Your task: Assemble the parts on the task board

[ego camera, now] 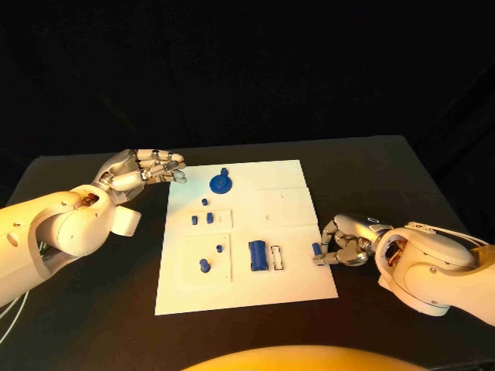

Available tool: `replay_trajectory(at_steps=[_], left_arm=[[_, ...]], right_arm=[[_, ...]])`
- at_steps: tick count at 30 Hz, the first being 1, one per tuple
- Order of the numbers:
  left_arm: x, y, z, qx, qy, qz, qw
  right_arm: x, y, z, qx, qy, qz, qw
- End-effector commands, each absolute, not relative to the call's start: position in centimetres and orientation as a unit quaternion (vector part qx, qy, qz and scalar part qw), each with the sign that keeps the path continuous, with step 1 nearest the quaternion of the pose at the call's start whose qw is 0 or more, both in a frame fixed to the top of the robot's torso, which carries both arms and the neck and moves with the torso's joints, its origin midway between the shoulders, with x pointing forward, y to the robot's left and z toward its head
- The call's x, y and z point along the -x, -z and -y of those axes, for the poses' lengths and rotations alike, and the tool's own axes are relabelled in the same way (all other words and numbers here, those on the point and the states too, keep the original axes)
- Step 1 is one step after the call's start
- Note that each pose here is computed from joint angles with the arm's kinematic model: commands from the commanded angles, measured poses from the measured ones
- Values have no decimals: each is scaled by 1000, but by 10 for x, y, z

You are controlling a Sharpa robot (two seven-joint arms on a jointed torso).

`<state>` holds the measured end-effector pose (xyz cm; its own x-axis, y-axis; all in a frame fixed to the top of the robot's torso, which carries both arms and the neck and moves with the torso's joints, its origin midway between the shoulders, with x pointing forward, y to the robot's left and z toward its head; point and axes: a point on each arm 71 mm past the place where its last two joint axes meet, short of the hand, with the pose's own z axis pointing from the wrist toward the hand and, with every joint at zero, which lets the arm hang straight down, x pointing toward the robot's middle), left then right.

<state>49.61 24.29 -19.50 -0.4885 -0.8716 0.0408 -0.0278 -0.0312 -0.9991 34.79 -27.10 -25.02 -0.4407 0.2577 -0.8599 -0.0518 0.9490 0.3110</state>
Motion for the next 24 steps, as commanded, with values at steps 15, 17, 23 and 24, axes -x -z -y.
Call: replay_trajectory(at_steps=[15, 17, 23, 24], left_arm=[[-495, 195, -242, 369, 621, -604, 336], [-495, 195, -242, 370, 621, -604, 336], [-495, 195, -242, 370, 621, -604, 336], [-495, 195, -242, 370, 621, -604, 336]], right_arm=[[-351, 269, 261, -43, -122, -847, 516], [-351, 270, 260, -39, -121, -847, 516], [-351, 269, 257, -32, -120, -845, 520], [-351, 269, 256, -33, -121, -845, 521]])
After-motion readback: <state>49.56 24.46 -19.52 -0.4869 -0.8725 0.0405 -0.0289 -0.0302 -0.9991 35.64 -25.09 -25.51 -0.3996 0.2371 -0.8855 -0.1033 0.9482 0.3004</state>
